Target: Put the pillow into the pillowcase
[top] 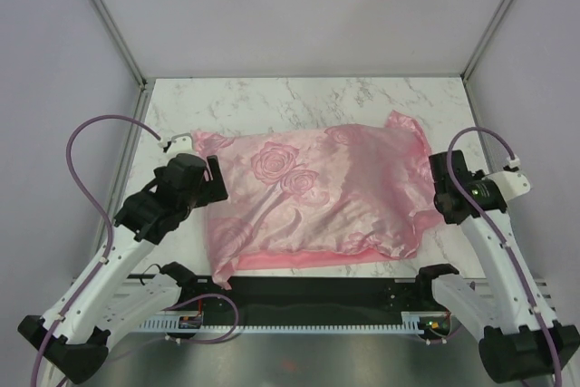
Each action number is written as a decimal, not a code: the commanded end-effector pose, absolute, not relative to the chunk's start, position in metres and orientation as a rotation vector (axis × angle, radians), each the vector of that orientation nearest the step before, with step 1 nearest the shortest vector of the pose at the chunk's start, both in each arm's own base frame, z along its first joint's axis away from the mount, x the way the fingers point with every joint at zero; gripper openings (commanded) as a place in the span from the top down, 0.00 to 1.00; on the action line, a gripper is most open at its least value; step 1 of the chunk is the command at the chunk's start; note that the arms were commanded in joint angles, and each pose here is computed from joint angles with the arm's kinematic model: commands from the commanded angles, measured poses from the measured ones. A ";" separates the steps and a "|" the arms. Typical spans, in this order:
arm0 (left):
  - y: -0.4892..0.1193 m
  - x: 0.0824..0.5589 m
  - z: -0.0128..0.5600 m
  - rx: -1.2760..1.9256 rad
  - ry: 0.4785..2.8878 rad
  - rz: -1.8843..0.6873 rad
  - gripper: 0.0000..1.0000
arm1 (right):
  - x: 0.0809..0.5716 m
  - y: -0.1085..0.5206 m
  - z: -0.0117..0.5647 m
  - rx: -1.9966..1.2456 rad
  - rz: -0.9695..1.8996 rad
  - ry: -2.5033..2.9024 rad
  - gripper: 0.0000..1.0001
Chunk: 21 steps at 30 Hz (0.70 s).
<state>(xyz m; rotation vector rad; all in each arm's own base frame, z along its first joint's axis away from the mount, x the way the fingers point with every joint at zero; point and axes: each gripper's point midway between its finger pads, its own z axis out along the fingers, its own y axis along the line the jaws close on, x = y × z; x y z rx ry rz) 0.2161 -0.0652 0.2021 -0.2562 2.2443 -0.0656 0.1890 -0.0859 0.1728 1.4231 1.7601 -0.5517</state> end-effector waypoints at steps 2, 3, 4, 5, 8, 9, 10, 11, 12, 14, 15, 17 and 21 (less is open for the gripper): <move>-0.059 0.218 0.204 -0.242 2.227 -0.030 0.00 | 0.214 -0.071 0.221 1.207 -0.264 1.729 0.74; -0.060 0.218 0.205 -0.242 2.225 -0.034 0.00 | 0.215 -0.064 0.231 1.023 -0.228 1.793 0.62; -0.060 0.218 0.205 -0.241 2.225 -0.037 0.00 | 0.221 -0.054 0.240 0.913 -0.159 1.803 0.58; -0.060 0.217 0.206 -0.242 2.221 -0.040 0.00 | 0.235 -0.037 0.256 0.822 -0.024 1.764 0.50; -0.059 0.215 0.212 -0.244 2.197 -0.063 0.00 | 0.226 -0.031 0.286 0.677 0.049 1.663 0.02; -0.060 0.214 0.214 -0.241 2.190 -0.080 0.00 | 0.222 -0.031 0.294 0.662 0.057 1.634 0.02; -0.060 0.211 0.220 -0.242 2.165 -0.104 0.00 | 0.221 -0.032 0.296 0.652 0.050 1.629 0.02; -0.059 0.210 0.224 -0.238 2.148 -0.120 0.00 | 0.219 -0.033 0.298 0.655 0.048 1.622 0.02; -0.063 0.209 0.228 -0.226 2.131 -0.156 0.00 | 0.219 -0.031 0.299 0.645 0.060 1.622 0.02; -0.063 0.202 0.243 -0.197 2.061 -0.223 0.00 | 0.217 -0.030 0.299 0.651 0.074 1.615 0.02; -0.067 0.200 0.247 -0.180 2.038 -0.266 0.00 | 0.216 -0.030 0.296 0.656 0.079 1.611 0.02; -0.065 0.190 0.264 -0.160 1.946 -0.331 0.00 | 0.217 -0.029 0.292 0.653 0.090 1.609 0.02; -0.055 0.174 0.283 -0.179 1.798 -0.409 0.00 | 0.215 -0.030 0.289 0.652 0.080 1.609 0.02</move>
